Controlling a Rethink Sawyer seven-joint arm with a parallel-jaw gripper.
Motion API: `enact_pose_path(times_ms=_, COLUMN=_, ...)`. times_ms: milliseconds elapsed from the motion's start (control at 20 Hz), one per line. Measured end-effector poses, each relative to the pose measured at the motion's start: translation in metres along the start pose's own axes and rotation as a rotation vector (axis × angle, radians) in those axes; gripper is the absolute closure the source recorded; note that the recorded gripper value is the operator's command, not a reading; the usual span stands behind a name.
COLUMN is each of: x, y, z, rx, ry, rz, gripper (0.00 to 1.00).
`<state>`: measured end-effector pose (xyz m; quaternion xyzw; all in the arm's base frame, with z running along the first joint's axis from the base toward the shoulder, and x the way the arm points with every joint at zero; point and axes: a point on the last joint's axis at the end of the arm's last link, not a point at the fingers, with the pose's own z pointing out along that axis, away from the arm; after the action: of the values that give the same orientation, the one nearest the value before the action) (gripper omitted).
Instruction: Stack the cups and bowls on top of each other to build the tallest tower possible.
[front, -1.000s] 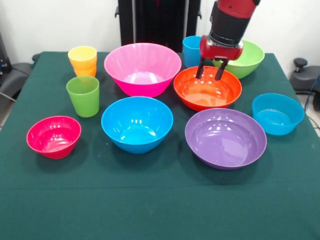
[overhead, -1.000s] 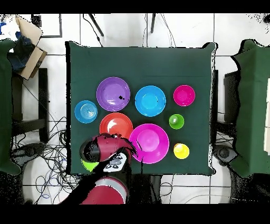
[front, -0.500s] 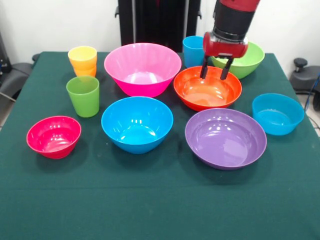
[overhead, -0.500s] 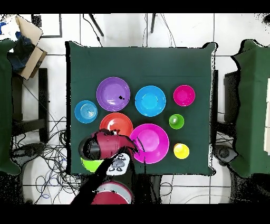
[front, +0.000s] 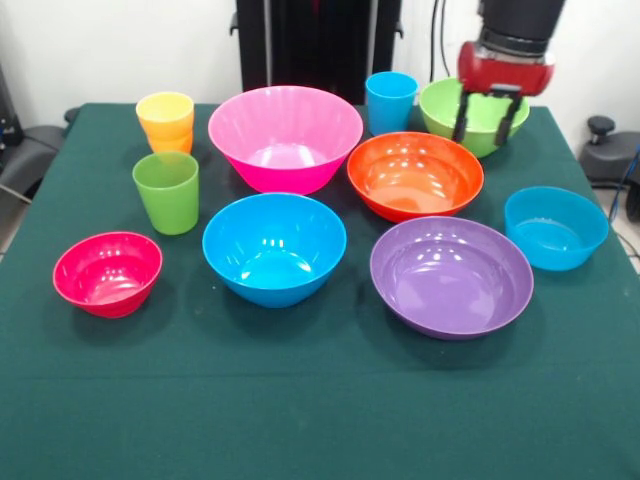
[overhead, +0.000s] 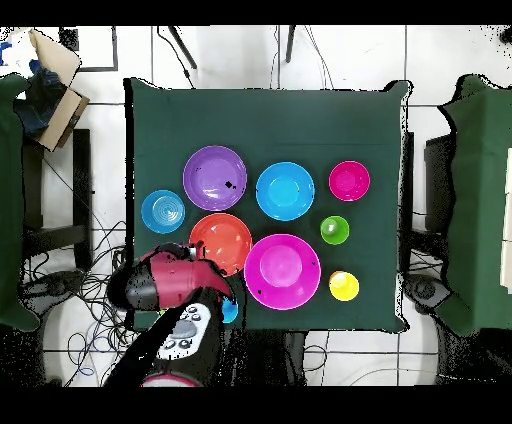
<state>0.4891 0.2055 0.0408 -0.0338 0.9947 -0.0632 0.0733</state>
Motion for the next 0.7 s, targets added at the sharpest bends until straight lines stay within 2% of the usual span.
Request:
enact_pose_path(times_ms=50, x=0.001, y=0.012, z=-0.005, rx=-0.003, ry=-0.008, rz=0.014, gripper=0.0)
enact_pose_path(times_ms=400, x=0.011, y=0.045, z=-0.011, rx=-0.011, ry=-0.016, rz=0.054, gripper=0.0)
enact_pose_path(times_ms=550, x=0.015, y=0.047, z=-0.006, rx=-0.008, ry=-0.006, rz=0.063, gripper=0.0)
enact_pose_path(times_ms=700, x=0.019, y=0.039, z=0.004, rx=0.001, ry=0.016, rz=0.079, gripper=0.0)
